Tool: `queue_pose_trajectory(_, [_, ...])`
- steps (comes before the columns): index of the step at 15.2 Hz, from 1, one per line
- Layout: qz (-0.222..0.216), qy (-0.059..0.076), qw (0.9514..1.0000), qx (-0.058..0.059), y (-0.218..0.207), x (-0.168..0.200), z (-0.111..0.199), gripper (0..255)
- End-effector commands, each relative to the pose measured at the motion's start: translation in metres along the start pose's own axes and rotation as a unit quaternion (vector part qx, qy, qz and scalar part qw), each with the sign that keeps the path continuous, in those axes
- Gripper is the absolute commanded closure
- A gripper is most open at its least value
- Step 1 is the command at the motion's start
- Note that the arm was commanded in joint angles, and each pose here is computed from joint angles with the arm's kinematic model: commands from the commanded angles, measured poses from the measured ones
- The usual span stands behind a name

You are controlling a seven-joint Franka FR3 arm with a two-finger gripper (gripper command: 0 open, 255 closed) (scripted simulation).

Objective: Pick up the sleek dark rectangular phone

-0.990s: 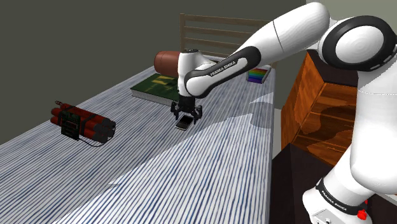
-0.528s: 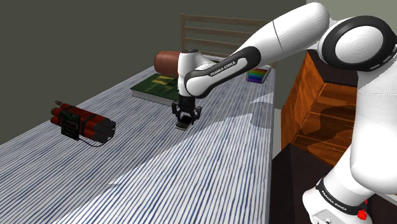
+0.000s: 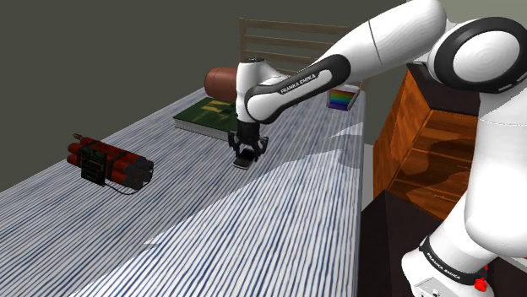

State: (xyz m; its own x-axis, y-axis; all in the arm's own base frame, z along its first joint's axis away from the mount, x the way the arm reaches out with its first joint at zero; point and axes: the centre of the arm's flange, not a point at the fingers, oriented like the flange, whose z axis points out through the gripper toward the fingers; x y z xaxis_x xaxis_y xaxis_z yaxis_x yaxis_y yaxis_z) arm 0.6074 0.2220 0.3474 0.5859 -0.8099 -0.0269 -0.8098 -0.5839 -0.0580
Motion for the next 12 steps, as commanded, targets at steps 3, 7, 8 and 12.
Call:
queue_pose_trajectory(3, [0.000, 0.000, 1.0000, 0.000, -0.002, -0.001, -0.021, 255])
queue_pose_trajectory(7, [0.000, 0.000, 1.0000, 0.000, -0.004, -0.001, -0.042, 255])
queue_pose_trajectory(8, [0.000, 0.000, 1.0000, 0.000, -0.004, -0.002, -0.048, 255])
queue_pose_trajectory(12, [0.000, 0.000, 1.0000, 0.000, -0.005, -0.002, -0.059, 255])
